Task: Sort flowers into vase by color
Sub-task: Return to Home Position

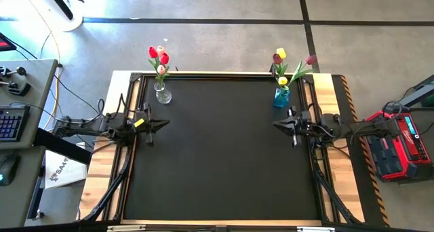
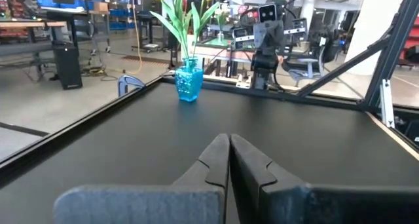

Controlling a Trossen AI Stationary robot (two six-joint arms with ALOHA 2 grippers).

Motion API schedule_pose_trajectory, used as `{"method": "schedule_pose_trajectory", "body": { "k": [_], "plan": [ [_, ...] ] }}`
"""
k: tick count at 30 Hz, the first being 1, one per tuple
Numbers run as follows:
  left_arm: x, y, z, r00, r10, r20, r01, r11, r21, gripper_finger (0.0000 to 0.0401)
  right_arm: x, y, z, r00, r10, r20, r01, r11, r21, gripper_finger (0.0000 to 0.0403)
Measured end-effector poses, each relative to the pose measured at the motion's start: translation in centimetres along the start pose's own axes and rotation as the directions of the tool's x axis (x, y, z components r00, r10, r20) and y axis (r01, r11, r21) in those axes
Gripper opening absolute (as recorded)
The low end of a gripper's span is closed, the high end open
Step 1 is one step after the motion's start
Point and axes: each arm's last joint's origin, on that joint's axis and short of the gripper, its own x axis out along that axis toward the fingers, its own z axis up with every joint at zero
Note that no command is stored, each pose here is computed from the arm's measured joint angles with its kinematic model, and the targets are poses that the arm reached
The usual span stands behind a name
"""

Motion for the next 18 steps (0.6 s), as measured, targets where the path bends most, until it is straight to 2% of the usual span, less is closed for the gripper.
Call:
{"method": "schedule_pose_trajectory", "body": {
  "k": [5, 12, 18],
  "plan": [
    [0.01, -0.01, -0.02, 1.000, -0.001, -0.001, 0.001, 1.000, -0.005, 0.0000, 0.00, -0.06, -0.16, 1.000, -0.013, -0.015, 0.013, 1.000, 0.011, 0.0000],
    [0.03, 0.01, -0.05, 1.000, 0.005, -0.004, -0.005, 1.000, 0.001, 0.0000, -0.01, -0.12, -0.42, 0.999, -0.019, -0.041, 0.023, 0.994, 0.107, 0.0000],
    [0.04, 0.01, -0.05, 1.000, 0.005, -0.005, -0.005, 1.000, 0.003, 0.0000, -0.02, -0.16, -0.58, 0.998, -0.022, -0.057, 0.028, 0.994, 0.106, 0.0000]
  ]
}}
